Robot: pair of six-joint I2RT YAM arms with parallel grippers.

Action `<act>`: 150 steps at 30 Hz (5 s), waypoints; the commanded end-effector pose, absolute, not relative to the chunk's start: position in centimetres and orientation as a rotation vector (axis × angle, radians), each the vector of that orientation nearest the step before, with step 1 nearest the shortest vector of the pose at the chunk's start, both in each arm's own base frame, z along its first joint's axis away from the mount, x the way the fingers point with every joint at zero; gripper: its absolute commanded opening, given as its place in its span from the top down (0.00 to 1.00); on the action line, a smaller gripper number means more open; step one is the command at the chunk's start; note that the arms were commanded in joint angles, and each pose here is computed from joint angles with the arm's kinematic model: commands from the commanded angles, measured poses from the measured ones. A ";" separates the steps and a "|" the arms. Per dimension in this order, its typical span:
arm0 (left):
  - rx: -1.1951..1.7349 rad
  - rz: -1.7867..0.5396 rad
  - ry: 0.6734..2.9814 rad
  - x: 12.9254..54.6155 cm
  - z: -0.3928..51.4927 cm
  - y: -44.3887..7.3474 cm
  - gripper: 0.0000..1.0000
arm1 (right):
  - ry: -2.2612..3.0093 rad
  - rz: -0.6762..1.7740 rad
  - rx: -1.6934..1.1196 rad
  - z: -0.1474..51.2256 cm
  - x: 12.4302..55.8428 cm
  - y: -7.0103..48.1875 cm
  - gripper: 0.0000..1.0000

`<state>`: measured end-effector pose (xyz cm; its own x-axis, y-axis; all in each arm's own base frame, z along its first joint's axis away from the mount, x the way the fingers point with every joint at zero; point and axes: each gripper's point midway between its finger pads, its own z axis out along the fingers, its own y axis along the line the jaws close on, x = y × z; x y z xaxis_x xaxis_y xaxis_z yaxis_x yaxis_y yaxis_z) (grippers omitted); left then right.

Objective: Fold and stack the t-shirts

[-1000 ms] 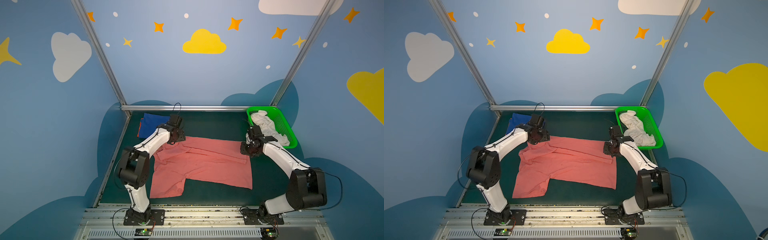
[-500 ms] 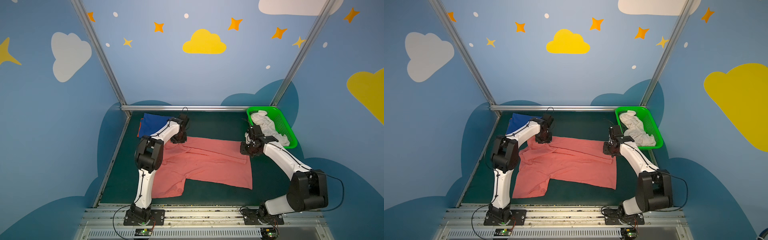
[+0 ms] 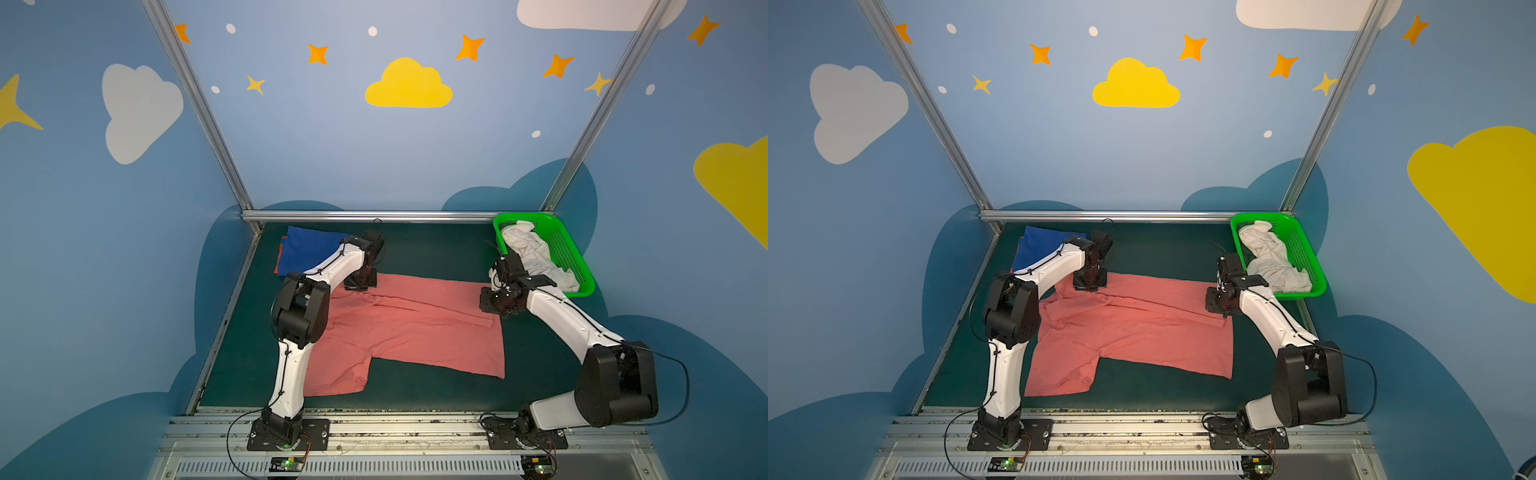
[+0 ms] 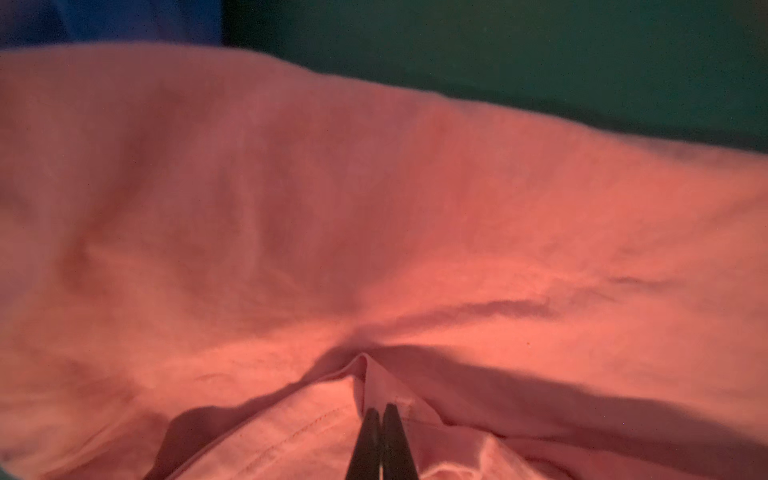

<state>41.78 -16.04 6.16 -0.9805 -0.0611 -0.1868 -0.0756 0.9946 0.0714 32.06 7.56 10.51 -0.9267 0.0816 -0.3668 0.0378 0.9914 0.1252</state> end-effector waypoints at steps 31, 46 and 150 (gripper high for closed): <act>-0.131 0.039 3.061 30.6 6.1 -20.0 0.90 | 2.748 0.219 0.087 10.2 29.7 8.0 0.66; -0.129 -0.021 3.010 30.0 8.0 -21.2 0.52 | 2.767 0.220 0.082 9.6 29.6 8.3 0.66; -0.279 0.131 3.129 31.4 5.0 -10.7 0.80 | 2.786 0.242 0.045 9.0 28.9 10.0 0.66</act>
<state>31.97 -10.33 4.62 -0.9862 -0.1656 -0.0042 -0.1652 0.9809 0.1030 28.93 9.70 9.19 -0.9378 0.0604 -0.3418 0.0011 0.9853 0.1711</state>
